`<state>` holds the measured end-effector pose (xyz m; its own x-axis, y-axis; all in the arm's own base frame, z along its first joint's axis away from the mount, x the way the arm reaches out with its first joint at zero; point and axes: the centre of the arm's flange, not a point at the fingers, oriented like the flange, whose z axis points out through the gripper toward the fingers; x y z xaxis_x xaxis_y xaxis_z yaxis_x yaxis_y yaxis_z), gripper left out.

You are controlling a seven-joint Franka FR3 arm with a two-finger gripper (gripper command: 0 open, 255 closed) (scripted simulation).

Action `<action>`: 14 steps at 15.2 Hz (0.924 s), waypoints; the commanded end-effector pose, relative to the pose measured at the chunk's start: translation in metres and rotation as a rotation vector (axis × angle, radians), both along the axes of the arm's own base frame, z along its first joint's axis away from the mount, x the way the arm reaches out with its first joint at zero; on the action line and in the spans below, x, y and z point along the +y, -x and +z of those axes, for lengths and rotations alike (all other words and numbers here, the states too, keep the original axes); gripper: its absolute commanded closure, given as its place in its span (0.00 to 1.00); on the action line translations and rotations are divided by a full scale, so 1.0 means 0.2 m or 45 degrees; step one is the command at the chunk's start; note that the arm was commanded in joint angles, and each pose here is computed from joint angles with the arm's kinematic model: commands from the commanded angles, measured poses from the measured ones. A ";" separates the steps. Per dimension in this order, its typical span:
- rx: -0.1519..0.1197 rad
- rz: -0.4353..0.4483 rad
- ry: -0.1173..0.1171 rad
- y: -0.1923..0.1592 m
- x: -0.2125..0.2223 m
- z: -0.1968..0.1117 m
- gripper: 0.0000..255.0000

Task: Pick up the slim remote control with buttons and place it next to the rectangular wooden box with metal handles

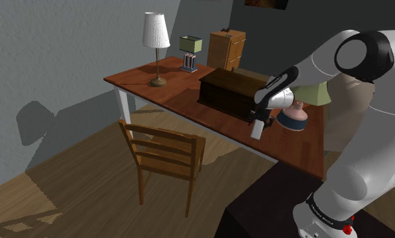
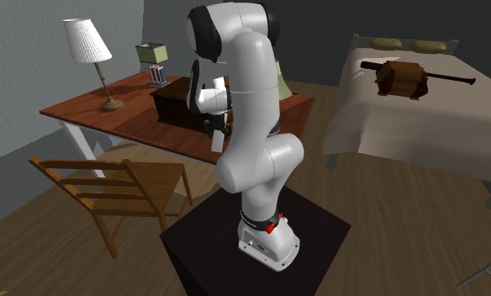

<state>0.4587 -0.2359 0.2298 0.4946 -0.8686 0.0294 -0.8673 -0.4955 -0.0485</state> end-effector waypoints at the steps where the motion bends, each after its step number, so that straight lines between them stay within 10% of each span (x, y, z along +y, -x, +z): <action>1: 0.058 0.007 -0.023 0.04 0.03 -0.11 1.00; 5: 0.058 0.007 -0.023 0.04 0.03 -0.11 1.00; 6: 0.058 0.007 -0.023 0.04 0.03 -0.09 0.00; 14: 0.058 0.007 -0.023 0.04 0.03 0.09 0.00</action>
